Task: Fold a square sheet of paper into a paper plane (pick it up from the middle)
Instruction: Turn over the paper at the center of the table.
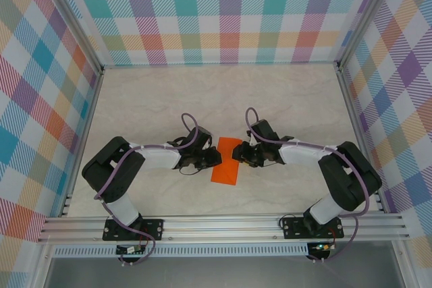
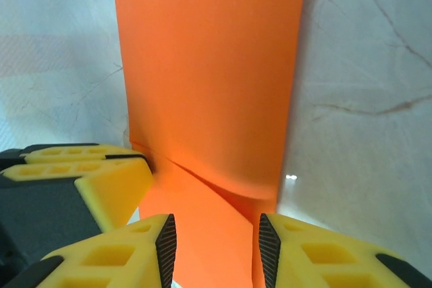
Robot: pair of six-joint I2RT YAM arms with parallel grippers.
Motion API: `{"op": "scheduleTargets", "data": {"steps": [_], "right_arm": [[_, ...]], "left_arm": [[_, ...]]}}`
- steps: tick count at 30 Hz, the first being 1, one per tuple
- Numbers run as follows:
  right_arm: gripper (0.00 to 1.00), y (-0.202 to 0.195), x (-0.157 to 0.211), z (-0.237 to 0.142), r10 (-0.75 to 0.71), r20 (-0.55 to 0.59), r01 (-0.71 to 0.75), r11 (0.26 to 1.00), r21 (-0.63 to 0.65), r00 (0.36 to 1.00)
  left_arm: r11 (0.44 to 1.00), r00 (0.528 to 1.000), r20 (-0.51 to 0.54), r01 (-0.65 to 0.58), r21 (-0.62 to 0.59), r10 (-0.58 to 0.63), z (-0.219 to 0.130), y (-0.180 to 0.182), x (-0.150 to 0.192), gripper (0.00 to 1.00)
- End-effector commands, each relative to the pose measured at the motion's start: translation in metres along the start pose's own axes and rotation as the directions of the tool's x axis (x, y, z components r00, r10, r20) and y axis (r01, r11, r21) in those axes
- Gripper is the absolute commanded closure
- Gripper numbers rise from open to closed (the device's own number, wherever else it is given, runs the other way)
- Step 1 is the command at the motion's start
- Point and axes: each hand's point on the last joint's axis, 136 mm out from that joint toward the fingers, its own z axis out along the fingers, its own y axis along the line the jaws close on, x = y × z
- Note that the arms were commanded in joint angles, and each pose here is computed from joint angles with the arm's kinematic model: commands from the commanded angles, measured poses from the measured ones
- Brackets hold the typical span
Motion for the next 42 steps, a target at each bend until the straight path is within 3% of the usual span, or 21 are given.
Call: {"op": "scheduleTargets", "data": {"steps": [1,6,13,42], "right_arm": [[0.60,-0.005,-0.001,0.008,0.019,-0.014,-0.018,1.000,0.019,1.000],[0.61,-0.016,0.005,0.014,0.047,-0.030,-0.046,0.998,0.040,0.998],[0.65,-0.001,0.019,0.018,0.030,-0.098,-0.036,0.997,-0.068,0.995],[0.65,0.002,0.036,0.004,-0.001,-0.114,-0.015,0.990,-0.137,0.993]], "left_arm": [[0.999,1.000,-0.014,0.003,-0.053,-0.003,-0.001,0.009,0.006,0.85],[0.999,1.000,-0.014,0.003,-0.054,-0.004,-0.002,0.009,0.007,0.85],[0.999,1.000,-0.016,0.003,-0.053,-0.004,-0.001,0.010,0.007,0.85],[0.999,1.000,-0.006,0.004,-0.052,-0.004,-0.004,0.008,0.005,0.84]]}}
